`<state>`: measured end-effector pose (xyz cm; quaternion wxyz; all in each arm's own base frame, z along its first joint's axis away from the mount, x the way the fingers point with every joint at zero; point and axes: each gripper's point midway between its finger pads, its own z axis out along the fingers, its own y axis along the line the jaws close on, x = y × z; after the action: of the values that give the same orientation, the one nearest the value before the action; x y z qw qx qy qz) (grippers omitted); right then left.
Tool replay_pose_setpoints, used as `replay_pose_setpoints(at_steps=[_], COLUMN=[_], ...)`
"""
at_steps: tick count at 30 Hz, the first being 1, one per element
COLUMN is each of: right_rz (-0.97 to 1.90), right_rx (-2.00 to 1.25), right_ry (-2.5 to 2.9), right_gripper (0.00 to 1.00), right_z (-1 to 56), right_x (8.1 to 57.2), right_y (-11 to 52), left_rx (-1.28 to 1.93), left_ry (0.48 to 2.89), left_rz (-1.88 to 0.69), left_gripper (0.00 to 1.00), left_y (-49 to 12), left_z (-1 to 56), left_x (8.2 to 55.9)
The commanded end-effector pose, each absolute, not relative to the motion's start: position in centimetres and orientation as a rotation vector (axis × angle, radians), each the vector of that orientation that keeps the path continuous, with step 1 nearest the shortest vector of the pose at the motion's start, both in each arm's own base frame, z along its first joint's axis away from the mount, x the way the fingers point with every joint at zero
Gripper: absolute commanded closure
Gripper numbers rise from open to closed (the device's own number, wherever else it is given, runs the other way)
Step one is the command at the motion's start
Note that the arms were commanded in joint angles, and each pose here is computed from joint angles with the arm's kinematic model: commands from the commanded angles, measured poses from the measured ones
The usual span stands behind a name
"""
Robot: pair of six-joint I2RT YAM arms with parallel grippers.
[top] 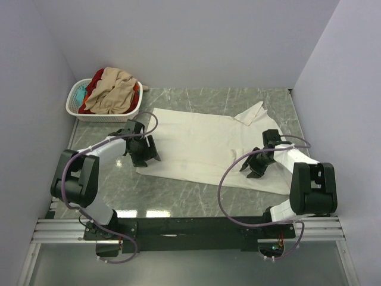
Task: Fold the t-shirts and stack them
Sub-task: Fold the tshirt
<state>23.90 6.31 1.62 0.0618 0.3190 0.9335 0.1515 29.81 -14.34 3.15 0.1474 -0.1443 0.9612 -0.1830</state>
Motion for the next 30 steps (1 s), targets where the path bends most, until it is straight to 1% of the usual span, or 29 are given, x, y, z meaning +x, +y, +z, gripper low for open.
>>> replay_pose_setpoints(at_steps=[1,9,12,15,19,21,22,23,25,26,27,30], right_rz=[0.273,0.299,0.332,0.343,0.372,0.371,0.373,0.370,0.385,0.399,0.407,0.419], right_rx=[1.037,1.024,0.978,0.928,0.831,0.815,0.796,0.795,0.772,0.777,0.772,0.772], right_ry=[2.985,2.985,2.961,2.916,2.846,2.850,2.832,2.847,2.839,2.865,2.862,2.894], right_gripper=[0.48,0.48,0.48,0.47,0.47,0.47,0.47,0.47,0.47,0.47,0.47,0.47], right_z=[-0.6,0.1,1.5,3.7,6.6,6.7,7.2,6.8,6.8,6.1,5.8,4.2], right_x=[17.8,16.3,16.9,18.6,22.5,23.7,24.9,25.4,26.8,27.0,27.5,27.9], right_y=[5.1,5.4,5.5,5.3,5.2,5.1,5.0,5.0,5.0,5.3,5.3,5.6], left_rx=[-0.493,-0.512,-0.509,-0.495,-0.437,-0.422,-0.398,-0.394,-0.361,-0.365,-0.361,-0.370], left_ry=[2.796,2.742,2.715,2.676,2.601,2.604,2.572,2.593,2.584,2.617,2.621,2.666], left_rz=[-0.505,-0.518,-0.522,-0.537,-0.575,-0.582,-0.604,-0.597,-0.626,-0.615,-0.621,-0.586], left_gripper=[0.27,0.27,0.27,0.27,0.26,0.26,0.26,0.26,0.26,0.26,0.26,0.26], left_y=[-13.7,-13.6,-13.8,-14.3,-15.6,-16.2,-16.8,-17.0,-17.8,-18.0,-18.2,-18.2], left_z=[3.2,5.5,6.7,8.1,10.4,10.2,11.2,10.4,10.8,9.5,9.5,7.6], left_x=[27.3,26.1,26.4,27.7,31.0,32.3,33.6,34.2,35.7,36.0,36.5,36.8])
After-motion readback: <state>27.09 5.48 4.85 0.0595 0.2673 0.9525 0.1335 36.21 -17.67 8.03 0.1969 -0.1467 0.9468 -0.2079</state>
